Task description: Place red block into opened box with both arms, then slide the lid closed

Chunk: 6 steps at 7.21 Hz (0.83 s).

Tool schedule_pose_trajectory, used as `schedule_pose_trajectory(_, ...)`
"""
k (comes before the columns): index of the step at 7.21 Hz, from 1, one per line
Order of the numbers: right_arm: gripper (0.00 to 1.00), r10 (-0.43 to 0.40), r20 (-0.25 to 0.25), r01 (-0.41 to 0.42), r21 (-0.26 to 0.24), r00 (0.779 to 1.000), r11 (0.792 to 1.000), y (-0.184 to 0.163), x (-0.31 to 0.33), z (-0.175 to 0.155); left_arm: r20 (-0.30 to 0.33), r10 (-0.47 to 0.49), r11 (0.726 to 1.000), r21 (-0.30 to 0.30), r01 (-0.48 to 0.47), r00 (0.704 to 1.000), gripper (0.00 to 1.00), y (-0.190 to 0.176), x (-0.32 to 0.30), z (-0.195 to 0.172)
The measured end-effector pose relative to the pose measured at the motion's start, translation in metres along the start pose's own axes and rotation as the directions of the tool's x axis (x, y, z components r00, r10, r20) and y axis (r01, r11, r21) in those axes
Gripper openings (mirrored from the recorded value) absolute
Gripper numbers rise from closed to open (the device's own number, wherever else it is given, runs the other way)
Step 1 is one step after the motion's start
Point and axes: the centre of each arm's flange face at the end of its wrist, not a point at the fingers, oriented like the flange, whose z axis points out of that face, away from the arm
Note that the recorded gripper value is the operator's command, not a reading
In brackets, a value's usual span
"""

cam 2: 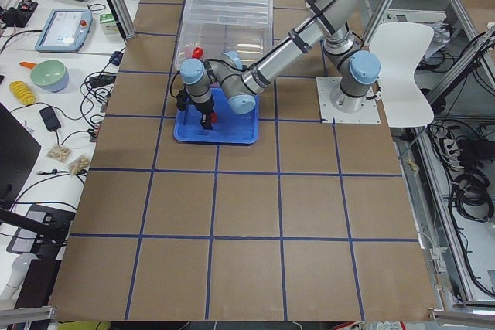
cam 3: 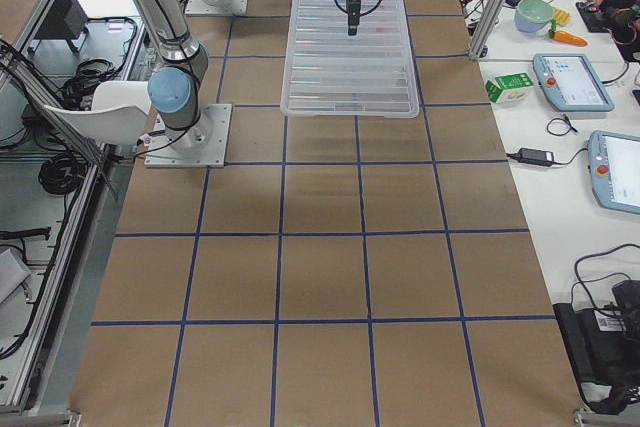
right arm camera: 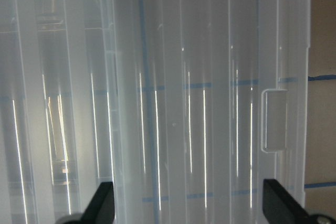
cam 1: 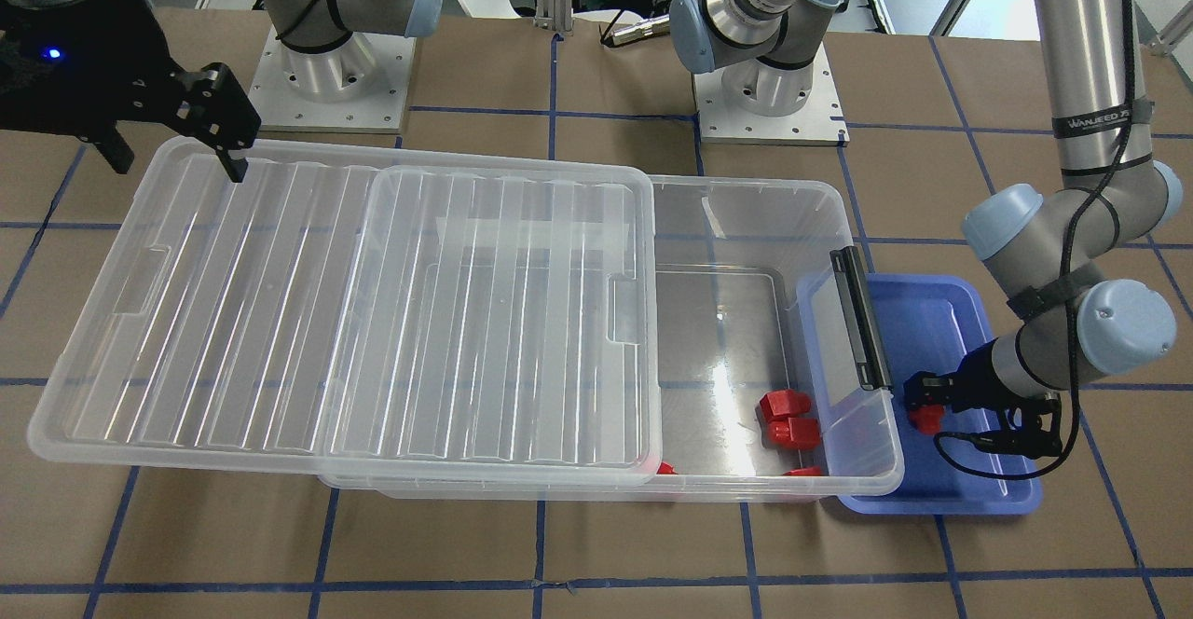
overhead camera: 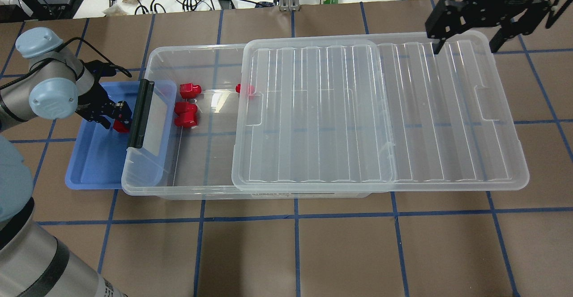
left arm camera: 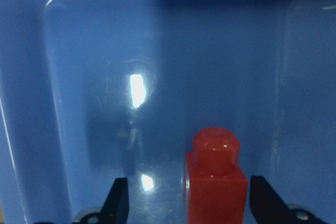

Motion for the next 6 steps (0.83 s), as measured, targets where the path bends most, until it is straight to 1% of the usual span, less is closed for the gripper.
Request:
schedule_pose_trajectory(1, 1.00, 0.002, 0.000, -0.002, 0.008, 1.000, 1.000, -0.002, -0.017, 0.003, 0.004, 0.000, 1.000, 0.004, 0.000, 1.000, 0.00, 0.000, 0.000, -0.004)
schedule_pose_trajectory(3, 1.00, 0.000, 0.000, 0.000, 0.016, 1.000, 1.000, -0.003, -0.025, 0.002, 0.020, -0.001, 0.999, 0.034, 0.000, 1.000, 0.00, 0.000, -0.001, -0.031)
schedule_pose_trajectory(4, 1.00, -0.004, -0.001, 0.004, 0.018, 1.000, 1.000, -0.002, -0.025, 0.001, 0.029, 0.000, 0.999, 0.052, -0.002, 1.000, 0.00, -0.001, -0.001, -0.058)
schedule_pose_trajectory(6, 1.00, -0.007, -0.001, 0.007, 0.020, 1.000, 1.000, 0.000, -0.025, -0.001, 0.038, 0.003, 0.998, 0.070, -0.006, 0.999, 0.00, 0.003, 0.001, -0.142)
